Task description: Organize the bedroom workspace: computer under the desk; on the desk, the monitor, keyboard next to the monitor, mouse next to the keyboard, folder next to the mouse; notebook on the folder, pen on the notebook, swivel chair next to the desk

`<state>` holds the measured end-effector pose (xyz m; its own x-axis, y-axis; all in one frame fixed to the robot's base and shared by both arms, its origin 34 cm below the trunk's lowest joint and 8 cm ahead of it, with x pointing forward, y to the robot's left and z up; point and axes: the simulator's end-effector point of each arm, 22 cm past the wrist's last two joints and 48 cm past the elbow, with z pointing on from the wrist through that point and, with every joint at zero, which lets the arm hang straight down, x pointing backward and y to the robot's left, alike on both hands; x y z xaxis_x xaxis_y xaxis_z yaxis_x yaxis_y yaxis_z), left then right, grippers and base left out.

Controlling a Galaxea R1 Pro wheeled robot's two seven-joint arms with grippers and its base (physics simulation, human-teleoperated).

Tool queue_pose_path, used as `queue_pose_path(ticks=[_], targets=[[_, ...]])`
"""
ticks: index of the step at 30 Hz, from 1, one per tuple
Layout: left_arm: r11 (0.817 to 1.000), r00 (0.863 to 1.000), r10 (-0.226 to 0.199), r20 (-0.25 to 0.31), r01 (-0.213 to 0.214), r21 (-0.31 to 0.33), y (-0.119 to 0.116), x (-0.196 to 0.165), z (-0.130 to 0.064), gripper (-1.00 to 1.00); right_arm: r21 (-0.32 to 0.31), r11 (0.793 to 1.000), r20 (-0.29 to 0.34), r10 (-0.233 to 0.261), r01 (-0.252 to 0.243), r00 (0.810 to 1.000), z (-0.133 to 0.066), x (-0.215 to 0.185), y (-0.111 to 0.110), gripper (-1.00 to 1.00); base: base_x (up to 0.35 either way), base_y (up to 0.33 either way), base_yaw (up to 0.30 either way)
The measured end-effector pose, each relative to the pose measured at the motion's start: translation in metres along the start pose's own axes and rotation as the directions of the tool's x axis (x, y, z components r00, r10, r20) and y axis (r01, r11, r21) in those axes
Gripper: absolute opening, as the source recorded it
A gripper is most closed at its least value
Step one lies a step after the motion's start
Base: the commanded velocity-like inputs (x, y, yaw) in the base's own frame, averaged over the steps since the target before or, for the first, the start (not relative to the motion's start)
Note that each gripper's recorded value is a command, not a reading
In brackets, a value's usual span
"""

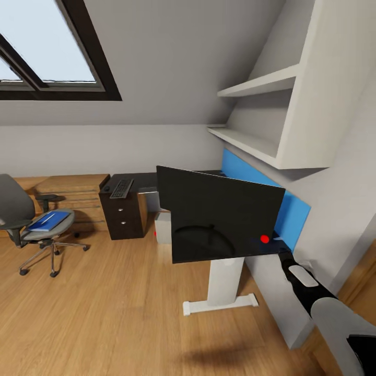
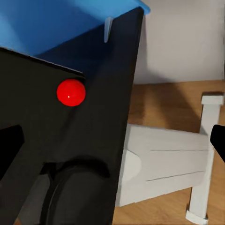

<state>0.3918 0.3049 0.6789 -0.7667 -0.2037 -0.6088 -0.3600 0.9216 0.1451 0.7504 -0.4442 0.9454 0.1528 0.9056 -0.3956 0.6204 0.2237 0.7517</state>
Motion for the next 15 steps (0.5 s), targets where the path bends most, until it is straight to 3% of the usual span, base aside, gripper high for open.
queue_pose_path(ticks=[6, 9, 15], targets=[[1.0, 1.0, 0.0, 0.0, 0.0, 0.0, 0.0, 0.0, 0.0, 1.0, 0.005, 0.999, 0.003, 0.034, -0.034, 0.999, 0.003, -0.026, -0.002, 1.0, 0.0, 0.0, 0.0], [1.0, 1.0, 0.001, 0.004, -0.001, -0.001, 0.001, -0.001, 0.0, 1.0, -0.019, 0.999, -0.01, 0.037, -0.037, 0.999, 0.003, -0.031, 0.008, 1.0, 0.003, 0.0, 0.0], [1.0, 1.0, 0.003, 0.009, -0.003, -0.004, 0.004, -0.003, 0.001, 1.0, -0.071, 0.997, 0.007, 0.03, -0.029, 1.0, 0.002, -0.038, 0.025, 1.0, 0.163, -0.013, 0.0]])
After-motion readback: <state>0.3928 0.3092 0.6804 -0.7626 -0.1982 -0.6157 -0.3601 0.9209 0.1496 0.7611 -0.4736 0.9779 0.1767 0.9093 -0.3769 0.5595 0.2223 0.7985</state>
